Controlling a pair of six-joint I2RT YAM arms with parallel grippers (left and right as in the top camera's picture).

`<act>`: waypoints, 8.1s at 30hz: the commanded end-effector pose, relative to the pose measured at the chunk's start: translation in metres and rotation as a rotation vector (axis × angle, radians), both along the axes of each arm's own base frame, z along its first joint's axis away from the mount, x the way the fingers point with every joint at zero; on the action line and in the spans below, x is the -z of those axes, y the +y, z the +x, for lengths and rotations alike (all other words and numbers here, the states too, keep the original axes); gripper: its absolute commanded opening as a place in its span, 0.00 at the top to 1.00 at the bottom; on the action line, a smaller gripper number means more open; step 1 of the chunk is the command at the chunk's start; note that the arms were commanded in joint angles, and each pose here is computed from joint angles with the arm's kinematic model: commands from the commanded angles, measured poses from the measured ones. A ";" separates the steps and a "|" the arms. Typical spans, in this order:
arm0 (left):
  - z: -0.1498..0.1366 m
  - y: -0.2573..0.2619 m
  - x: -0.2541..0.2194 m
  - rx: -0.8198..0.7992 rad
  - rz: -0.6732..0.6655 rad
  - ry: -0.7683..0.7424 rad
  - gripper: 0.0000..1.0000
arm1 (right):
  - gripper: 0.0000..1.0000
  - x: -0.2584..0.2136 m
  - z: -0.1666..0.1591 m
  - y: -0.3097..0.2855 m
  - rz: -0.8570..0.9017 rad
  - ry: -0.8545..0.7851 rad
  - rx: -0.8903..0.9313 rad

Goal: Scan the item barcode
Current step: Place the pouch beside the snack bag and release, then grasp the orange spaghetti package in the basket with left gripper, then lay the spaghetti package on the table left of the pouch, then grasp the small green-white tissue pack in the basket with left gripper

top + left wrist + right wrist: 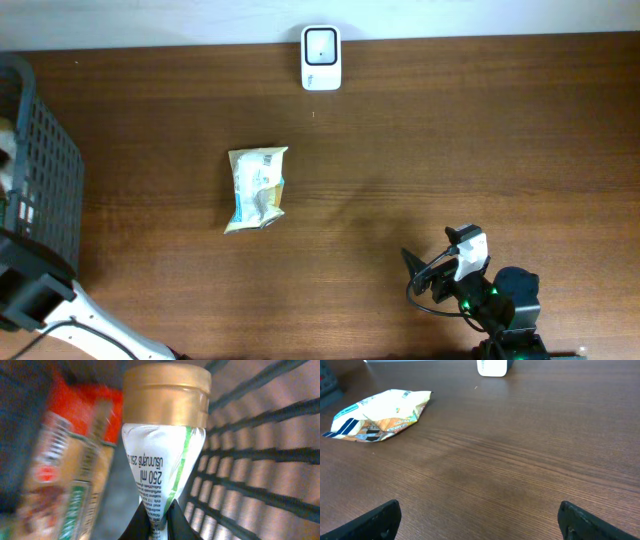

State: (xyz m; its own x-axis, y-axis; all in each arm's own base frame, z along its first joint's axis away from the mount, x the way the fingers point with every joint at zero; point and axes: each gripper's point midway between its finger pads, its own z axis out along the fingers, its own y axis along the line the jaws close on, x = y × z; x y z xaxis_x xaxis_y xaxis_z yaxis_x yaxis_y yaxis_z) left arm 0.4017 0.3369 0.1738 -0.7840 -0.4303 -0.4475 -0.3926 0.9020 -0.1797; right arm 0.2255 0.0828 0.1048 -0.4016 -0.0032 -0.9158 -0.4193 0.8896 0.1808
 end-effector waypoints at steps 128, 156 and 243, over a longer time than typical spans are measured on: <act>-0.034 0.011 -0.187 -0.067 0.694 -0.475 1.00 | 0.02 -0.001 0.000 0.000 0.000 -0.006 0.000; -0.025 -0.268 0.037 0.355 -0.054 0.142 1.00 | 0.02 -0.001 0.000 0.000 0.000 -0.003 0.000; -0.040 -0.044 -0.180 -0.258 0.709 -0.457 1.00 | 0.02 0.000 0.000 0.000 -0.001 0.000 0.000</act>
